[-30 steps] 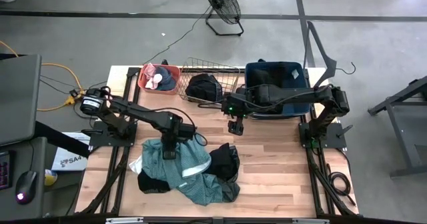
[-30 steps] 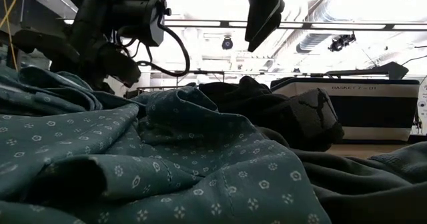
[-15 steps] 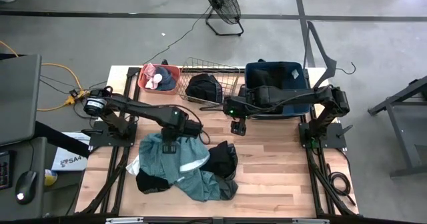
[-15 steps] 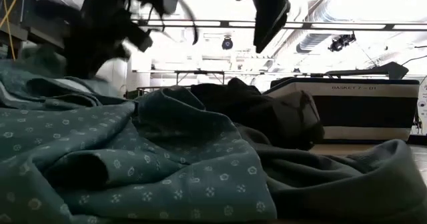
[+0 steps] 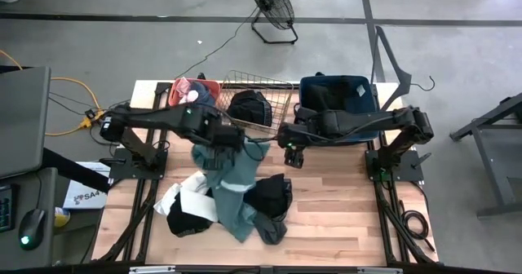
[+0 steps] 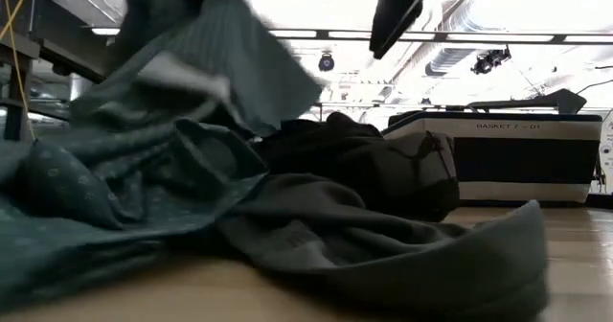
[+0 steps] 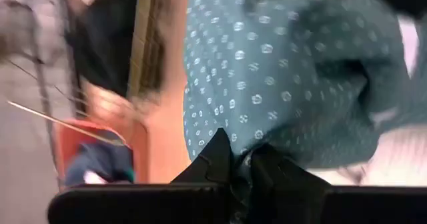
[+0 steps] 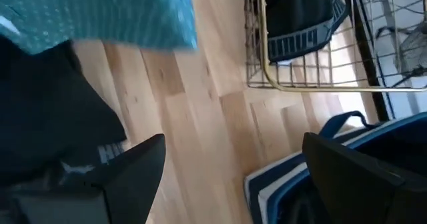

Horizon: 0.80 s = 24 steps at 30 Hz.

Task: Pick & Place Cloths
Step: Put the light blue shirt into the blue laundry organizer

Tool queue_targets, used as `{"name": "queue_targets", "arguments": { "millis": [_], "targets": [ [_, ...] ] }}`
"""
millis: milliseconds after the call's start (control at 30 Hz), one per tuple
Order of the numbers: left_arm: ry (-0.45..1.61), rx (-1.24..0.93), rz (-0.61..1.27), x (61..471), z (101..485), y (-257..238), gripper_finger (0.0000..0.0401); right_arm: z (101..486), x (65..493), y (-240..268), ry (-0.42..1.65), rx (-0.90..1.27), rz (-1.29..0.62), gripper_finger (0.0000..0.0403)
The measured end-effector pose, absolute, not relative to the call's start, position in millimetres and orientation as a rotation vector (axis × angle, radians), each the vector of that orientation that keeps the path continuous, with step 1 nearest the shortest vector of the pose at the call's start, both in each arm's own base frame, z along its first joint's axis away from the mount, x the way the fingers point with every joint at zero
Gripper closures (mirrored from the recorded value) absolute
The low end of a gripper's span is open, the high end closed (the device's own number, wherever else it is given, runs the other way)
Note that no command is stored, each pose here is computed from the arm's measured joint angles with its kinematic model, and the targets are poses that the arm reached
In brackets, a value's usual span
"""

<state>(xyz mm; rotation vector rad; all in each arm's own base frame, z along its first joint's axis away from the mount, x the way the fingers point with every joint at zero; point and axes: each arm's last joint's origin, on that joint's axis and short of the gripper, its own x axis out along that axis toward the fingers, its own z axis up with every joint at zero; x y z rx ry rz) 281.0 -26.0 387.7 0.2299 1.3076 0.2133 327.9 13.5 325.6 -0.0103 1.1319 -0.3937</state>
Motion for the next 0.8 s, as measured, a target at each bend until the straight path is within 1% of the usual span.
{"name": "queue_targets", "arguments": {
  "millis": [200, 367, 533, 633, 800],
  "targets": [
    [1.045, 0.301, 0.308, 267, 451, -20, 0.0389, 329, 326, 13, 1.106, -0.025, -0.439, 0.0058],
    [0.89, 0.381, 0.456, 252, 487, -14, 0.0389, 333, 322, 12, 1.073, -0.072, -0.546, 0.0058],
    [0.79, 0.482, 0.661, 239, 509, -8, 0.0389, 339, 318, 16, 1.0, -0.131, -0.659, 0.0058],
    [0.733, 0.538, 0.757, 240, 516, -6, 0.0389, 343, 317, 19, 0.933, -0.139, -0.72, 0.0058],
    [0.652, 0.6, 0.812, 243, 529, -5, 0.0389, 347, 326, 25, 0.732, -0.175, -0.846, 0.0058]
  ]
}}
